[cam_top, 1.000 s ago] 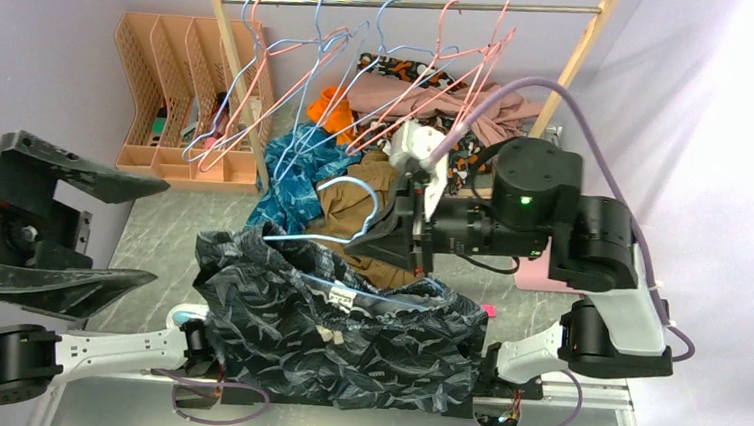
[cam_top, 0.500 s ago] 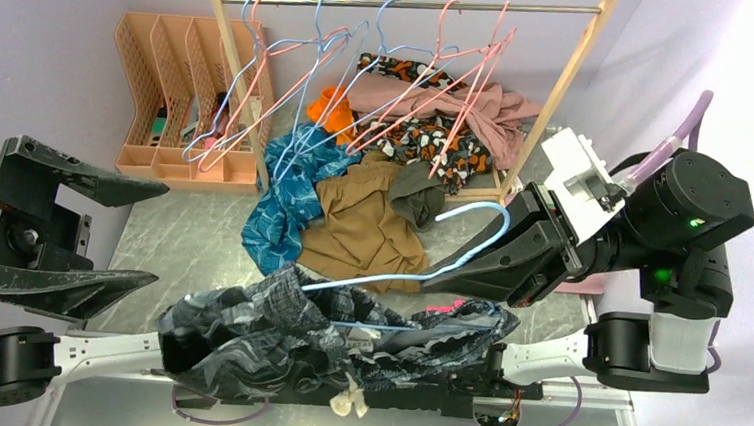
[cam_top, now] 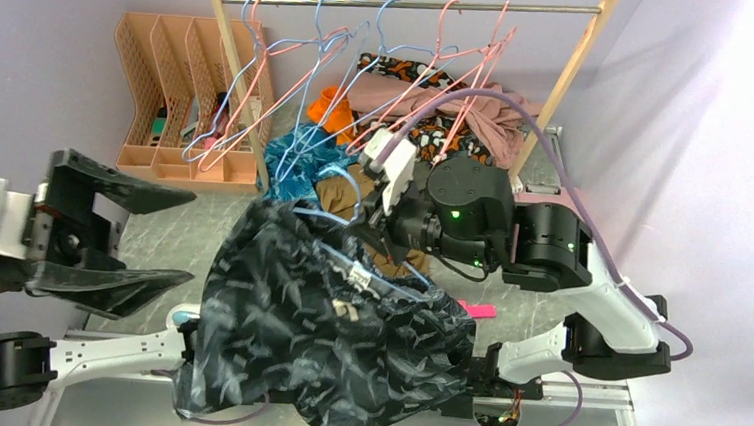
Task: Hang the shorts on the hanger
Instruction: Hang the shorts on the hanger.
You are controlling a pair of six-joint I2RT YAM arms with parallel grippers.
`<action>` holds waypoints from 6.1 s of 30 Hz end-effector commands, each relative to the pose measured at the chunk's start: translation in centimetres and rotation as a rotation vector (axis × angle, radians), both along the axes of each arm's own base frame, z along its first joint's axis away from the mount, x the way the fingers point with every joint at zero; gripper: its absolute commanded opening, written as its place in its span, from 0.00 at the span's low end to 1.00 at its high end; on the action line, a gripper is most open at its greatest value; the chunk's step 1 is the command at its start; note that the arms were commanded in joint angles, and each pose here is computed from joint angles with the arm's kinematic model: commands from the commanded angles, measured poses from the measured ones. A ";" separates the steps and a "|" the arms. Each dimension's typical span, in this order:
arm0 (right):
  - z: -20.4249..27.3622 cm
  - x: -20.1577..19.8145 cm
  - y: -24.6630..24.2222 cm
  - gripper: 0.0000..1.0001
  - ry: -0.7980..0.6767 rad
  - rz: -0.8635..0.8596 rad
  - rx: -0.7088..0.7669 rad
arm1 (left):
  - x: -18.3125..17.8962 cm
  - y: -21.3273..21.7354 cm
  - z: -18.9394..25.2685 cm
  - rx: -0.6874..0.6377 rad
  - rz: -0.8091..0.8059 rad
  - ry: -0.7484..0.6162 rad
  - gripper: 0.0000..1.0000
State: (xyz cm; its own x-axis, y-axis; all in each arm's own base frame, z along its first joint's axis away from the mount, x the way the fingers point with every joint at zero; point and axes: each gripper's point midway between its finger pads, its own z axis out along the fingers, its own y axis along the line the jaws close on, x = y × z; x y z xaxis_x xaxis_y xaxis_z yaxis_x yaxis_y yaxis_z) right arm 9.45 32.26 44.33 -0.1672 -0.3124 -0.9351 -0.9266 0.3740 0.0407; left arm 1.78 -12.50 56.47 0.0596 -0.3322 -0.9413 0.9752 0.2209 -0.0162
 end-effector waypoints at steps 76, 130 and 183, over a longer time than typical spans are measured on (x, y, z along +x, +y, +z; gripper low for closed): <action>-3.4 1.4 -8.9 0.00 0.104 -0.312 -0.158 | 4.5 -6.8 -10.7 0.221 0.077 0.144 1.00; -4.1 -0.5 -5.2 0.00 0.134 -0.144 0.008 | 9.2 -10.9 -14.7 0.247 0.235 0.380 0.99; -4.0 -5.4 -5.5 0.00 0.258 0.085 0.092 | 6.1 -20.6 -18.7 0.511 -0.211 -0.126 0.22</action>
